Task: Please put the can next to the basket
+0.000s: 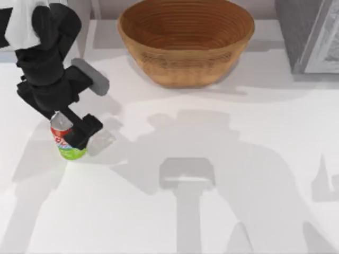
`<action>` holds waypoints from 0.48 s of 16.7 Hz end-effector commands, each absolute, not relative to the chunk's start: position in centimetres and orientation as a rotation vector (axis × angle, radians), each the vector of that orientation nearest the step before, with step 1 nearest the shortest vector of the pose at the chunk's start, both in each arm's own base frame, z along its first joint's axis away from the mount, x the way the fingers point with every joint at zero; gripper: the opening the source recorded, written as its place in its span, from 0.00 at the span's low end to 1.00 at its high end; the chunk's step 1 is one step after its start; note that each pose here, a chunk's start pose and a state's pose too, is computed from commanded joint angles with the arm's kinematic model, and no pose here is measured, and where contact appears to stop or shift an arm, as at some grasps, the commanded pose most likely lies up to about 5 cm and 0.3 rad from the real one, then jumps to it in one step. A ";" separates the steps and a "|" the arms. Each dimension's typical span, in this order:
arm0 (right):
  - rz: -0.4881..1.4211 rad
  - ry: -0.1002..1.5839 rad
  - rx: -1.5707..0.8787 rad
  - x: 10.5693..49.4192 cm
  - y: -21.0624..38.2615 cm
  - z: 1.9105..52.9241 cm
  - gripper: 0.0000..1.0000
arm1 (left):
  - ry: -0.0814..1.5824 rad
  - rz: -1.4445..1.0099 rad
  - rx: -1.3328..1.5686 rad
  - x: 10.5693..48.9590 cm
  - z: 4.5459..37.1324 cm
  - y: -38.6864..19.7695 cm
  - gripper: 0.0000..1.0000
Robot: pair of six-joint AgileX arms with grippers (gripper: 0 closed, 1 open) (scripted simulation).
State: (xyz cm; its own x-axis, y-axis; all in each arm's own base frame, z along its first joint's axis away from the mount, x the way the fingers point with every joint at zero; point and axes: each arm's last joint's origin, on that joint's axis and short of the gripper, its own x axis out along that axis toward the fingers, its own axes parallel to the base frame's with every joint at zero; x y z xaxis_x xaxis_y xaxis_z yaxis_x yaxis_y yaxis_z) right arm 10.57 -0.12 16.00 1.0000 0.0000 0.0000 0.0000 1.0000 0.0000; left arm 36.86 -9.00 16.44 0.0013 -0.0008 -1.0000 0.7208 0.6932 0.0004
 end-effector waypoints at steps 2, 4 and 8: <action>0.000 0.000 0.000 10.6 -0.1 16.0 1.00 | 1.480 -0.630 0.629 36.8 16.0 -9.0 1.00; 0.000 0.000 0.000 10.6 -0.1 16.0 1.00 | 1.480 -0.630 0.629 36.8 16.0 -9.0 1.00; 0.000 0.000 0.000 10.6 -0.1 16.0 1.00 | 1.480 -0.630 0.629 36.8 16.0 -9.0 0.70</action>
State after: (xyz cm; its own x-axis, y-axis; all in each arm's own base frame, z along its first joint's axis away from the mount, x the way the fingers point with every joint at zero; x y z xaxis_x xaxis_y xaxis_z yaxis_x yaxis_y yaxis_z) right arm 10.57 -0.12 16.00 1.0000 0.0000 0.0000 0.0000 1.0000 0.0000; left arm 36.82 -9.00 16.01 -0.0022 0.0001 -1.0000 0.7211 0.6928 -0.0015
